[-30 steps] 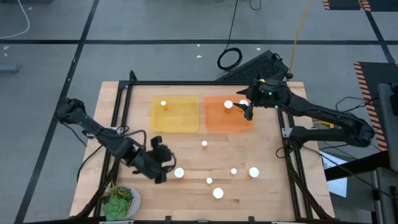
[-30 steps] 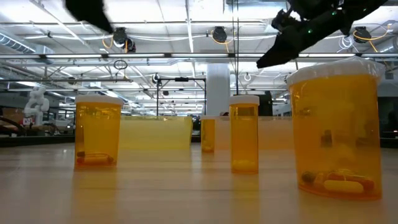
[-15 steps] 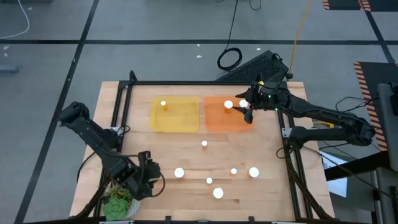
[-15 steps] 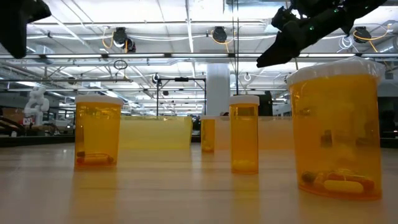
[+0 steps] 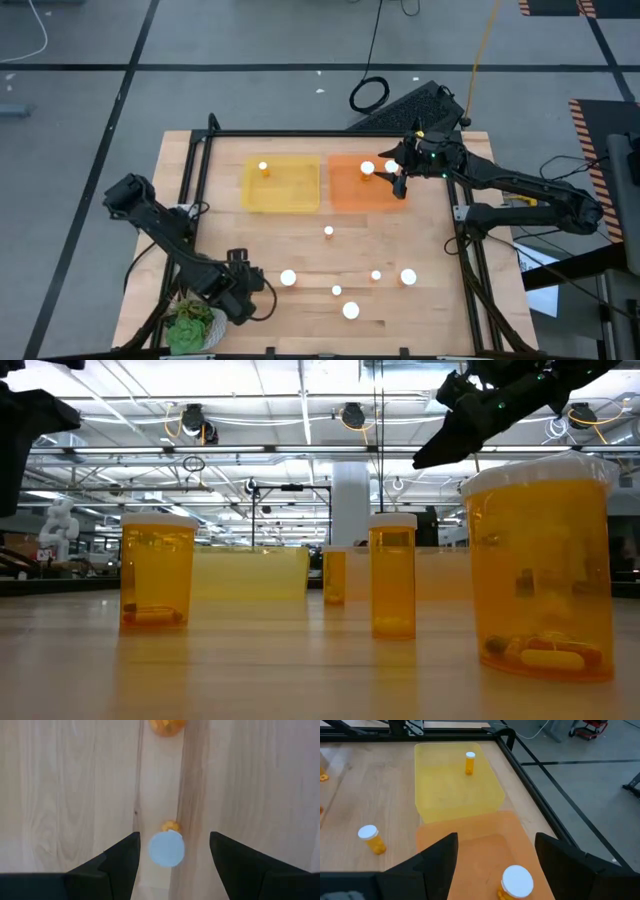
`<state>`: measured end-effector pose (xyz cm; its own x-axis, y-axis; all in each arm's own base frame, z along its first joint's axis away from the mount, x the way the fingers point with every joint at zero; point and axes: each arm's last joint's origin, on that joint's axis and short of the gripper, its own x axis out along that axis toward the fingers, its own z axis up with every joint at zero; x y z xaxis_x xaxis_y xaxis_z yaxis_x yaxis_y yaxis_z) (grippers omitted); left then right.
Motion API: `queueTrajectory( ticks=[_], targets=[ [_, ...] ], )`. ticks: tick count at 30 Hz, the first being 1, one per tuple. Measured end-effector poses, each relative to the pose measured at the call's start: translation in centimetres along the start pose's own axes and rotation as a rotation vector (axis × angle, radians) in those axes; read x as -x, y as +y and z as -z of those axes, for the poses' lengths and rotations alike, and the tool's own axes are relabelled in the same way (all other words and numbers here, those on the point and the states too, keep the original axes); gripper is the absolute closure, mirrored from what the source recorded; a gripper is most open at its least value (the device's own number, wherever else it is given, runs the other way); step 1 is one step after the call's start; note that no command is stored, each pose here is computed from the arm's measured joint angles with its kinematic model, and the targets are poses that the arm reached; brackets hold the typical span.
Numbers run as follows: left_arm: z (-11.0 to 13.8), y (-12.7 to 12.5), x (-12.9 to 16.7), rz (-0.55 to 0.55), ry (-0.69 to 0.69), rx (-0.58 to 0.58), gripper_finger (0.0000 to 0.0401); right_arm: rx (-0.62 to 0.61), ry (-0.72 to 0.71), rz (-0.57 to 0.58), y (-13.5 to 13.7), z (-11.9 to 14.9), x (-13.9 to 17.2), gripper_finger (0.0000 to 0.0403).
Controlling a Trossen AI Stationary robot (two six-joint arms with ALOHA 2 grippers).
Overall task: Pick and place medicine bottles into bin by pill shape (circle, oval)
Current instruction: Put the small orange pill bottle into the yellow bin
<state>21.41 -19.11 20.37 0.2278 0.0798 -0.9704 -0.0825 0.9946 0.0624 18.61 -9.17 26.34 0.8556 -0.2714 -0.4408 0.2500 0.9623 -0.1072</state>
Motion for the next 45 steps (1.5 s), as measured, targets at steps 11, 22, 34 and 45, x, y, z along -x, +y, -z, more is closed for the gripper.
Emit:
queueTrajectory(
  ticks=[11,22,34,45],
  targets=[
    [0.0,0.2,-0.1,-0.003,0.01,-0.012,0.0158,0.002,0.0,0.0,0.0,0.0,0.0,0.0142],
    [1.2,0.9,-1.9,-0.038,0.042,-0.026,0.0158,0.002,0.0,-0.001,0.0,0.0,0.0,0.0142],
    [1.0,0.7,-2.0,-0.021,0.016,-0.028,0.0163,0.002,0.001,-0.001,0.0,0.0,0.0,0.0142],
    [1.0,0.6,-2.0,-0.007,0.013,-0.022,0.0251,0.002,0.001,0.0,0.0,0.0,0.0,0.0142]
  ],
)
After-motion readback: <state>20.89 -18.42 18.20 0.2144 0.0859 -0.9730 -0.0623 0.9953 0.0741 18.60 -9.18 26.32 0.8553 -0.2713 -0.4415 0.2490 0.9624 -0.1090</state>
